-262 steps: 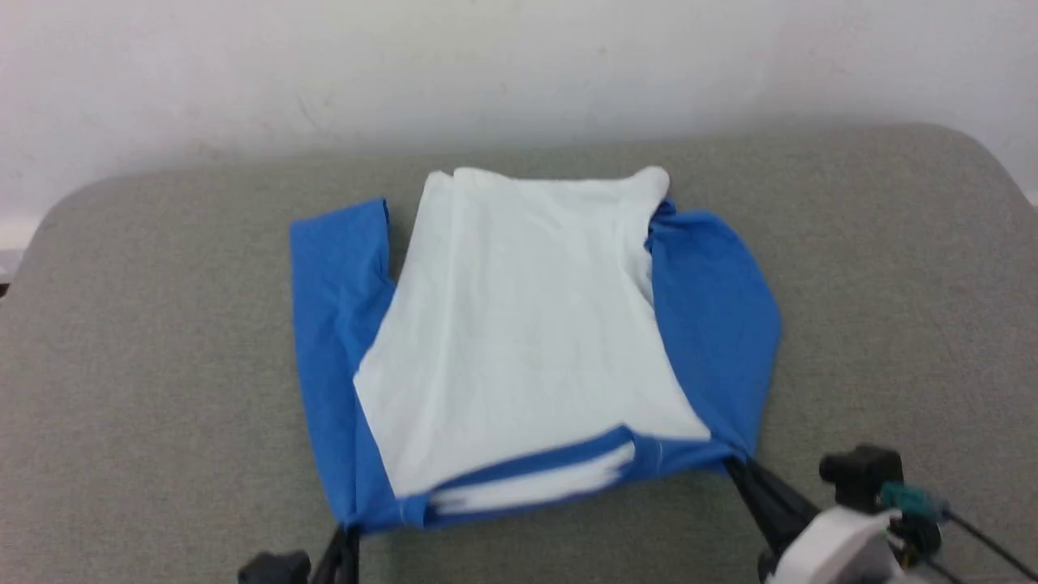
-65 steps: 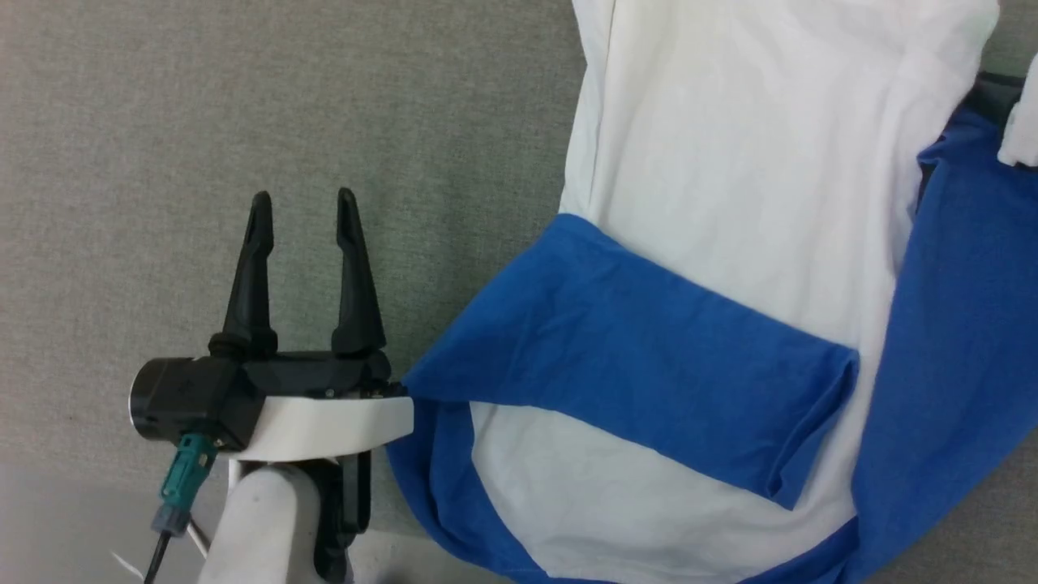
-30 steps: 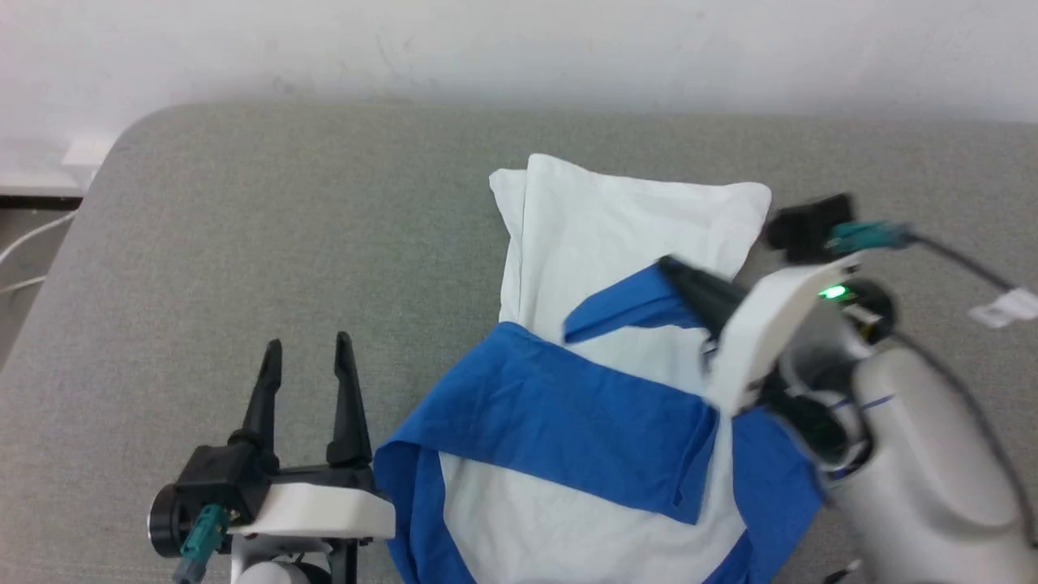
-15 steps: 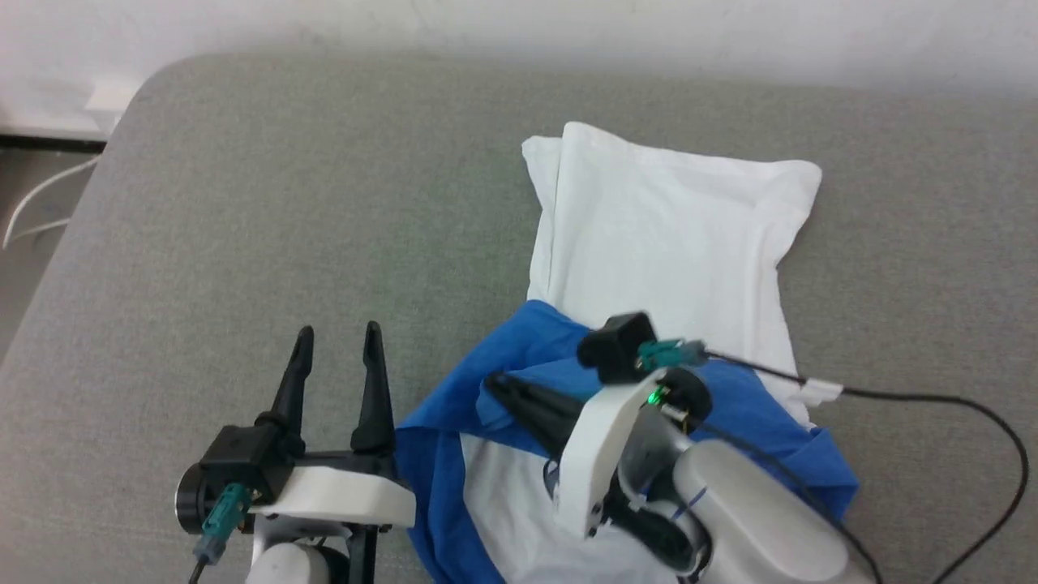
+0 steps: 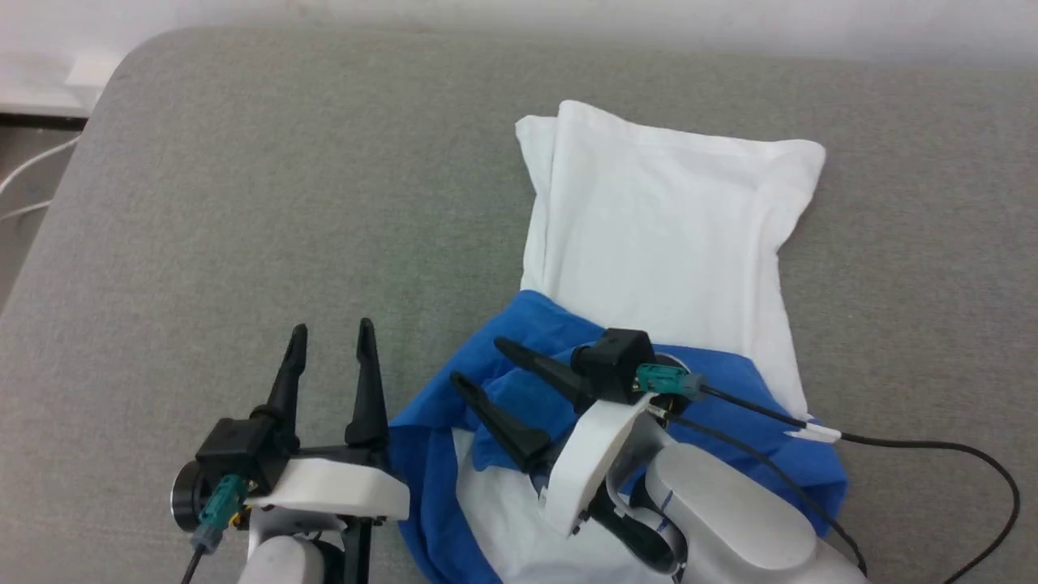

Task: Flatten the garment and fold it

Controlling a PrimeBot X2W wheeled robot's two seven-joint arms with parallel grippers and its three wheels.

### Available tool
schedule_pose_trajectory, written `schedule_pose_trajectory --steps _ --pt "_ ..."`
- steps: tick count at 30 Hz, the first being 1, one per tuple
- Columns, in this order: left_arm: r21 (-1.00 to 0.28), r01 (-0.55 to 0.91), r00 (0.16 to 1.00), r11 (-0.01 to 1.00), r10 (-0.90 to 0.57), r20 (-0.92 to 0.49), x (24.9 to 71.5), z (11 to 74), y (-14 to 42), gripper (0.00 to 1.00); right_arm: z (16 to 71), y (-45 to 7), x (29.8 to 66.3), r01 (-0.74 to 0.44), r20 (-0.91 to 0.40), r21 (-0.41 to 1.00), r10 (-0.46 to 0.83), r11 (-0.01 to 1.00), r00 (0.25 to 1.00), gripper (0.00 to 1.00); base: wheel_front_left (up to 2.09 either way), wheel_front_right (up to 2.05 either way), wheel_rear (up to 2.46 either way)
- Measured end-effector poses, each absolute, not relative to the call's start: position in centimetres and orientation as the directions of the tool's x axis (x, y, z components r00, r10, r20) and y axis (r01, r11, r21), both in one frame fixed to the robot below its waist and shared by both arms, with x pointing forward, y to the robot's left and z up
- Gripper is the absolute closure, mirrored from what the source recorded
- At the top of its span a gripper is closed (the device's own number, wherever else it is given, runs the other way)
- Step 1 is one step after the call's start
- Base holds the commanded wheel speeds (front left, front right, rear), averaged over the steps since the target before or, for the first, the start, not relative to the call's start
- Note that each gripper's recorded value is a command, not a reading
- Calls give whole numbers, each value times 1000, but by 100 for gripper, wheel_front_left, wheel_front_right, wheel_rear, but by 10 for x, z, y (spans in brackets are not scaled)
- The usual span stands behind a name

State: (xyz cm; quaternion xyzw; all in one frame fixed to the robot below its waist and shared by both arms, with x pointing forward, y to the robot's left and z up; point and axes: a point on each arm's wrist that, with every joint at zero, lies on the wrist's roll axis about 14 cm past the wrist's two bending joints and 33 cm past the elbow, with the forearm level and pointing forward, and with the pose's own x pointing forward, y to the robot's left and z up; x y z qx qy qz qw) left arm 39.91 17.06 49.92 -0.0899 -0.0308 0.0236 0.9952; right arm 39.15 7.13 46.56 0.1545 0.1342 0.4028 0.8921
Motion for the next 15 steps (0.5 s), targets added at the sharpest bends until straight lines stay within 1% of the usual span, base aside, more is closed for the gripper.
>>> schedule_pose_trajectory --steps 4,7,10,15 --pt "-183 -42 996 982 55 64 399 502 170 0 497 53 407 -670 2 321 707 669 707 0 0 0 0" --pt "-181 -34 996 983 49 75 398 506 168 0 520 21 422 -630 74 251 635 735 769 0 0 0 0" --pt "-181 -34 996 983 48 77 395 507 166 0 530 -25 430 -544 109 190 533 817 839 0 0 0 0" --pt "-179 -23 996 984 38 84 392 510 164 0 538 -99 424 -368 149 134 349 920 925 0 0 0 0"
